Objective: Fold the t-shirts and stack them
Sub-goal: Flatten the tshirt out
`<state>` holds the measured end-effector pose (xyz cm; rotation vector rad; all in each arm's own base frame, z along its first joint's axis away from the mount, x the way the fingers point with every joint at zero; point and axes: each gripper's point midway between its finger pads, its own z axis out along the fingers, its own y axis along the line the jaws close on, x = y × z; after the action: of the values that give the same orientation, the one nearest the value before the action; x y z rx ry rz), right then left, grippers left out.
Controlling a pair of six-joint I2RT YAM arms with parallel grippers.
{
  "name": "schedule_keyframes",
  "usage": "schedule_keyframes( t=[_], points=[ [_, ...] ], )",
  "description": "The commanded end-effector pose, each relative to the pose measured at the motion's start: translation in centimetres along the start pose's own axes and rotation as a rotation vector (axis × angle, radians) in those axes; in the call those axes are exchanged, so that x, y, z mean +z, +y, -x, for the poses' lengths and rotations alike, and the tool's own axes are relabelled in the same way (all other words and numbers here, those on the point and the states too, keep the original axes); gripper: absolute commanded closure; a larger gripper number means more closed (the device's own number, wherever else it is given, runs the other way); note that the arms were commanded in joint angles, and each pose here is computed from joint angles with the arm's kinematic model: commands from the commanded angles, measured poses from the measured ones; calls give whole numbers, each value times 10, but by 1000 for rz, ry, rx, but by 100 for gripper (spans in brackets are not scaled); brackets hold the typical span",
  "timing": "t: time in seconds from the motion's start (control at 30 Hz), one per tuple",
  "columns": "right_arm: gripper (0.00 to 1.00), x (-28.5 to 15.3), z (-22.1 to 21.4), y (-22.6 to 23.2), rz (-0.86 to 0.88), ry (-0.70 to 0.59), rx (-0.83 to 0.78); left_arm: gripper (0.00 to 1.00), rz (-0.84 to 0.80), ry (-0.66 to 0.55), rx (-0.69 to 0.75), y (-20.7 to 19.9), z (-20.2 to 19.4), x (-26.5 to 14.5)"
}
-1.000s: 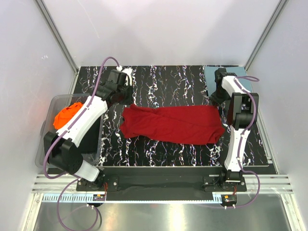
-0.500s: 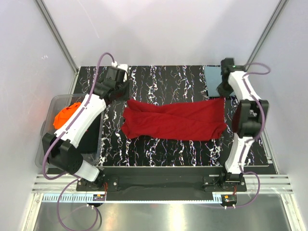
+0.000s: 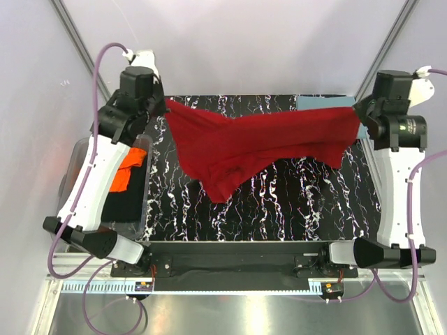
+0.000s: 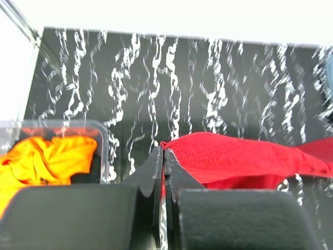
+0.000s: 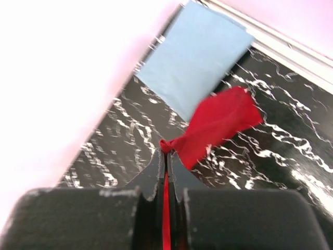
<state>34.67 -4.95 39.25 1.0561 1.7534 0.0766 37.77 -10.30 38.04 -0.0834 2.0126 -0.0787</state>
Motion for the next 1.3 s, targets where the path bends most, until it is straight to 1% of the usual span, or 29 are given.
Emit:
schedule_keyframes(
  t=[0.0, 0.07, 0.1, 0.17, 0.2, 0.23, 0.27, 0.3, 0.37, 0.4, 0.47, 0.5, 0.53, 0.57, 0.63, 0.67, 0.77, 0.8, 0.9, 1.0, 1.03, 1.07, 1.13, 1.17, 1.2, 1.23, 1.27],
  points=[
    [100, -22, 27, 11, 63, -72, 31, 100, -20, -213, -51, 11, 61, -56],
    [100, -41, 32, 19, 133, -67, 46, 100, -60, -279, -88, 9, 77, -74],
    [100, -48, 33, 21, 160, -63, 47, 100, -101, -343, -113, 8, 91, -94],
    [100, -71, 37, 29, 246, -58, 52, 100, -143, -398, -159, 7, 101, -113],
    [100, -79, 39, 31, 272, -60, 43, 100, -160, -447, -191, 11, 108, -133],
    [100, -93, 42, 32, 309, -66, 45, 100, -169, -493, -221, 13, 117, -143],
    [100, -104, 49, 34, 335, -85, 58, 100, -174, -511, -248, 15, 117, -148],
    [100, -112, 52, 36, 358, -87, 72, 100, -193, -564, -276, 19, 126, -167],
    [100, -143, 62, 40, 439, -110, 97, 100, -226, -602, -314, 20, 131, -185],
    [100, -157, 65, 41, 473, -113, 119, 100, -269, -627, -326, 19, 134, -201],
    [100, -200, 75, 38, 576, -144, 152, 100, -345, -659, -362, 16, 138, -225],
    [100, -216, 78, 35, 607, -158, 177, 100, -399, -682, -374, 15, 137, -246],
    [100, -242, 84, 24, 649, -198, 202, 100, -427, -698, -393, 17, 136, -260],
    [100, -255, 87, 18, 666, -216, 224, 100, -468, -725, -423, 20, 134, -282],
    [100, -287, 93, 1, 704, -270, 264, 100, -499, -761, -445, 26, 133, -306],
    [100, -294, 94, -4, 712, -280, 275, 100, -519, -789, -458, 31, 131, -322],
    [100, -300, 91, -11, 710, -278, 275, 100, -541, -825, -449, 37, 127, -343],
    [100, -296, 88, -10, 707, -266, 265, 100, -529, -826, -443, 39, 126, -342],
    [100, -268, 76, 4, 675, -200, 214, 100, -454, -800, -403, 43, 118, -318],
    [100, -225, 62, 27, 644, -124, 137, 100, -365, -711, -355, 38, 105, -267],
    [100, -198, 55, 39, 627, -94, 118, 100, -344, -672, -338, 34, 100, -248],
    [100, -183, 49, 44, 621, -76, 102, 100, -319, -632, -301, 27, 98, -222],
    [100, -148, 41, 62, 614, -50, 89, 100, -255, -608, -268, 25, 97, -188],
    [100, -111, 28, 70, 583, -17, 76, 100, -204, -615, -231, 23, 104, -163],
    [100, -99, 26, 76, 578, -11, 79, 100, -159, -614, -192, 20, 111, -135],
    [100, -88, 26, 83, 576, -8, 80, 100, -133, -613, -178, 22, 117, -123],
    [100, -72, 29, 102, 600, 0, 79, 100, -118, -604, -165, 17, 131, -102]
  ],
)
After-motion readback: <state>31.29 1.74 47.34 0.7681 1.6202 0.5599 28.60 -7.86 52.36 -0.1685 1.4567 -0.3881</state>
